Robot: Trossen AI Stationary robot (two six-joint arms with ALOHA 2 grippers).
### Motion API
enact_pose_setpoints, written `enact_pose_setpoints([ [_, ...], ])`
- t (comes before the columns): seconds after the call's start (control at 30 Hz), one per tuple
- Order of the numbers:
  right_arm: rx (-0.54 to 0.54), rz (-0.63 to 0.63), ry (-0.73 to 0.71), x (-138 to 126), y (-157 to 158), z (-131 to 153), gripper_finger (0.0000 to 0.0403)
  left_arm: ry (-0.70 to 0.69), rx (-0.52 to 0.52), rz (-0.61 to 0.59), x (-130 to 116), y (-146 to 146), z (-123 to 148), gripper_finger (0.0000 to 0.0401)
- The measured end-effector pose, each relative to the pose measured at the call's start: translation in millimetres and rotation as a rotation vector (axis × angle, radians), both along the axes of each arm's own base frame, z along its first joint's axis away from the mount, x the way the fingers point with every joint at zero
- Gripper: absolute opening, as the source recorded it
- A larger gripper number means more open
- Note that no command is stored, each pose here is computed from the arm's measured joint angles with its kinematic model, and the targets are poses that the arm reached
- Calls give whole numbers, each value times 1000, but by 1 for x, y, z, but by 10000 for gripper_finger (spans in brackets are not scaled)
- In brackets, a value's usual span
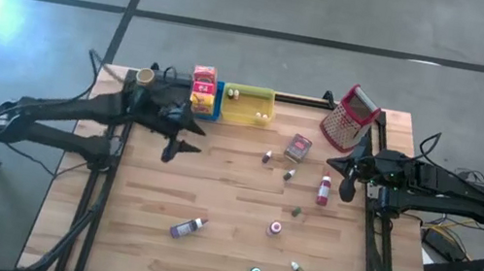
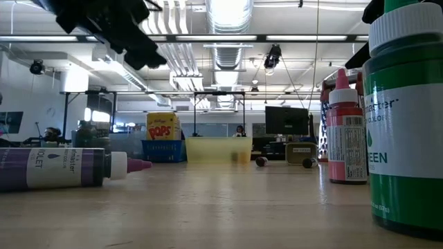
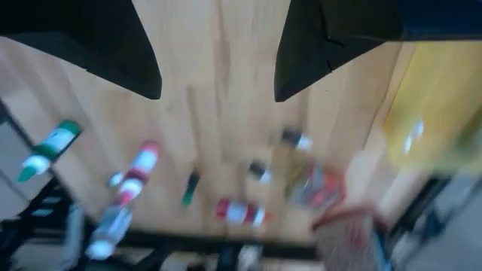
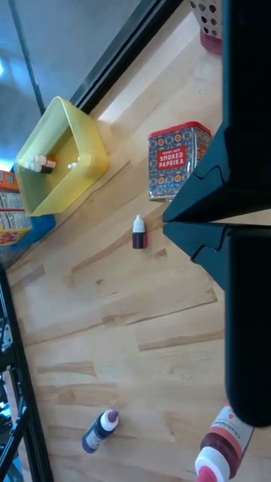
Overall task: Pick & Place Kitchen Items
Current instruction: Adjust the large violet food coloring bottle
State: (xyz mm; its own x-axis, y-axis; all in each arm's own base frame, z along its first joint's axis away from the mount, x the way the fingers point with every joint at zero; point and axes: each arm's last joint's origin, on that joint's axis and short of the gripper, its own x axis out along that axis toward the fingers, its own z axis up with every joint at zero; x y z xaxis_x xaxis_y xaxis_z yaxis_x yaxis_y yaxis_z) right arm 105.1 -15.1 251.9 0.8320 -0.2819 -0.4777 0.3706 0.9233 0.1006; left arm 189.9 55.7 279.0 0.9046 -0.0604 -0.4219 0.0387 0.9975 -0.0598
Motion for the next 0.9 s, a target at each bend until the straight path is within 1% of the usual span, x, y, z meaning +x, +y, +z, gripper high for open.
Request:
enact_pose_setpoints([
  [0.07, 0, 0, 0, 0, 0, 0, 8, -58, 32, -17, -3, -10, -3, 264],
  [0.13, 0, 0, 0, 0, 0, 0, 8, -101, 68, -2, -5, -17, -7, 263],
  [0.27, 0, 0, 0, 0, 0, 0, 8, -148, 158, 100, -11, -25, -22, 263],
  [0.33, 0, 0, 0, 0, 0, 0, 8, -160, 169, 126, -13, -27, -31, 264],
  [0.4, 0, 0, 1, 0, 0, 0, 8, -149, 142, 127, -16, -29, -41, 264],
  [0.53, 0, 1, 1, 0, 0, 0, 8, -113, 20, 122, -17, -38, -54, 264],
  [0.6, 0, 1, 1, 0, 0, 0, 8, -99, -13, 159, -15, -44, -57, 264],
  [0.77, 0, 1, 1, 0, 0, 0, 8, -38, 0, 354, -11, -61, -58, 264],
  [0.9, 0, 1, 0, 0, 0, 0, 8, 101, 8, 429, -11, -81, -54, 264],
])
